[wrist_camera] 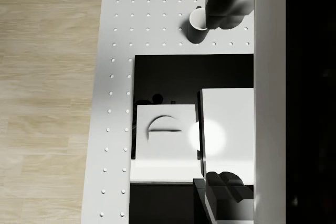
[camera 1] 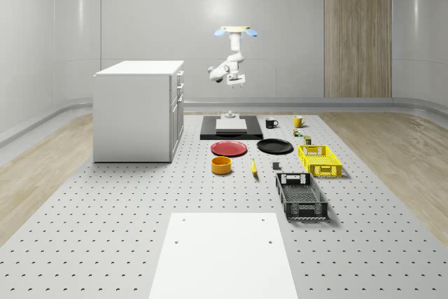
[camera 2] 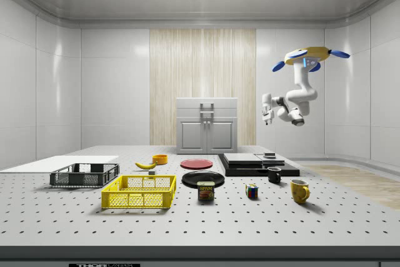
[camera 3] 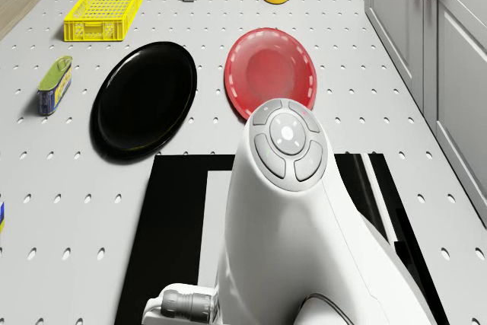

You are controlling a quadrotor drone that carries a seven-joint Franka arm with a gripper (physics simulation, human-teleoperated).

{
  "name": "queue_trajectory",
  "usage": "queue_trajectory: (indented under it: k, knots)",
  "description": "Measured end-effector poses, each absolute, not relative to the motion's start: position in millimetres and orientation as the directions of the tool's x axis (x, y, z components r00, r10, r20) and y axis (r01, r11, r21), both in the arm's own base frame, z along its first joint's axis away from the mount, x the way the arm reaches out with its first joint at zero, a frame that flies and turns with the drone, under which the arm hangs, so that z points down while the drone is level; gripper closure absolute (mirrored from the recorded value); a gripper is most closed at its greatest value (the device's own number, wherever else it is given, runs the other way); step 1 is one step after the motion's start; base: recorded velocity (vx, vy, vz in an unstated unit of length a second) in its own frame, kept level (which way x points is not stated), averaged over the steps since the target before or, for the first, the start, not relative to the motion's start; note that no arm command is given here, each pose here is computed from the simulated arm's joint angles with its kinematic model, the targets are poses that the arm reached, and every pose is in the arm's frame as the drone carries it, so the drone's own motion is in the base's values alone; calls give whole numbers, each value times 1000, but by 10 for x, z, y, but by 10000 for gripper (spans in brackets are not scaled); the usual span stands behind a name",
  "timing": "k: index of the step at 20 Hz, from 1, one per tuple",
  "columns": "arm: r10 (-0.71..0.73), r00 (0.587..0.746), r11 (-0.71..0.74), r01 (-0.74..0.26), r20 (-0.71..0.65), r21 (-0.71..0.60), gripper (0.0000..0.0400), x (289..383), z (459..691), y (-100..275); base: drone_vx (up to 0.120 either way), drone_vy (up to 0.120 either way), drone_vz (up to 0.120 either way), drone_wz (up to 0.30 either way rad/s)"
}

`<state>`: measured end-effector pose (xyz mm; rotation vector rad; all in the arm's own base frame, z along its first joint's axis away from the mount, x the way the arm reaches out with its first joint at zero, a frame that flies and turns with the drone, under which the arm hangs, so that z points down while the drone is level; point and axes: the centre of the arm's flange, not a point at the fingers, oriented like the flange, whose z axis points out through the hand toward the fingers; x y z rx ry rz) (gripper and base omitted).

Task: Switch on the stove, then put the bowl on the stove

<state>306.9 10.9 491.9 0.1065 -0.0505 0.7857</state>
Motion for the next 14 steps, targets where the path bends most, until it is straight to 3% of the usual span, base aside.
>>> queue_trajectory:
  k: [5,10,14]
  knots:
    - [706,707,707,-707,36,31,0,3068,4911,43,0,-112,-120,0]
    - [706,708,708,-706,16,12,0,3068,4909,16,0,0,-120,0]
    - [706,708,708,-706,9,6,0,3068,4908,7,0,-70,-120,0]
